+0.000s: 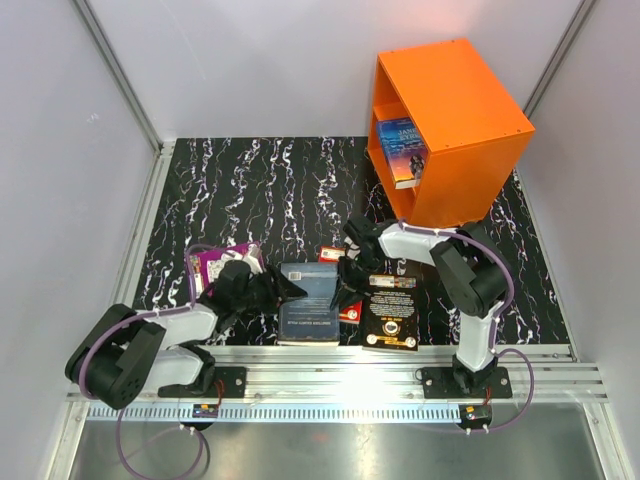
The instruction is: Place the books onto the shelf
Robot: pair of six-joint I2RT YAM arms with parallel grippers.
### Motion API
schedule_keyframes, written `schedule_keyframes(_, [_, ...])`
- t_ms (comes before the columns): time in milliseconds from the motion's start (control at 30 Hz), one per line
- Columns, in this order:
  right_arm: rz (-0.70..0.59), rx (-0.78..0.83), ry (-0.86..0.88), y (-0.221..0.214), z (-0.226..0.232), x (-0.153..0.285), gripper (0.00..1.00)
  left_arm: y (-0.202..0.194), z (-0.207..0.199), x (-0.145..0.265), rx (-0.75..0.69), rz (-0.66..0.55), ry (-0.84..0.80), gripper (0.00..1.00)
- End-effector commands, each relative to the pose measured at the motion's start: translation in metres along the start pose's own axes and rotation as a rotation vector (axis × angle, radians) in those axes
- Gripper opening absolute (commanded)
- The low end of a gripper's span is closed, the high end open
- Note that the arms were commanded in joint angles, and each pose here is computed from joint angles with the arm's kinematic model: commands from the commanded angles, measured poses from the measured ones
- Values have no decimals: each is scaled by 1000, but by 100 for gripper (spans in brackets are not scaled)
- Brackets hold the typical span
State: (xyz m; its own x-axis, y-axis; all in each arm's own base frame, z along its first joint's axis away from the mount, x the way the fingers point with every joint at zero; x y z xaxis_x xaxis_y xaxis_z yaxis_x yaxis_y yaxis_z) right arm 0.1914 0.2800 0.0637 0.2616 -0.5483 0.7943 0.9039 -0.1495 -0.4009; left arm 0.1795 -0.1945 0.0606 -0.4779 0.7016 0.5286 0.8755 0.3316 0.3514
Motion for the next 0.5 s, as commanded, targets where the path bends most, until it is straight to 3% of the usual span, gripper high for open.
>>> schedule_keyframes(0, [-117, 43, -38, 25, 0, -13, 23, -17, -3, 6, -4, 73, -53, 58])
schedule_keyframes(100, [-110, 37, -44, 21, -6, -14, 22, -17, -3, 9, -6, 56, -49, 43])
schedule_keyframes(133, [-113, 41, -39, 19, -6, -11, 22, -16, -5, 9, -9, 49, -54, 27])
schedule_keyframes(233, [-116, 45, -37, 12, -8, -5, 19, -11, -7, 10, -9, 29, -40, 0])
schedule_keyframes(333, [-135, 61, -42, 2, -6, 12, 22, 2, -18, 13, -31, -6, -40, 0])
schedule_keyframes(400, [-171, 85, -48, -3, -1, 30, 35, 20, -30, 16, -71, -49, -8, 0])
schedule_keyframes(433, [-174, 92, -64, -17, -1, 47, 67, 29, -34, 18, -80, -66, 3, 0])
schedule_keyframes(467, [-216, 101, -99, -19, -3, 59, 81, 35, -36, 20, -99, -72, 10, 0])
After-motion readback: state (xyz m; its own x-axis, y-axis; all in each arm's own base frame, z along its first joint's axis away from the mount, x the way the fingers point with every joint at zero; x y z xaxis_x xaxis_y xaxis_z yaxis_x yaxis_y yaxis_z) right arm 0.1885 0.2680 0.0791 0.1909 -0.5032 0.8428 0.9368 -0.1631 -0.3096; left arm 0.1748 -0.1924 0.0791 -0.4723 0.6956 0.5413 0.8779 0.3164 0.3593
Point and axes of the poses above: each gripper's point midway between its finger pads, its own x axis back along the fingers, its own z axis along the line the jaws close on, y = z × x, the point moved 4 cm from there along x, back along the fingers, and after that the axes turned 11 degrees about -x, right-handed, at the moved point
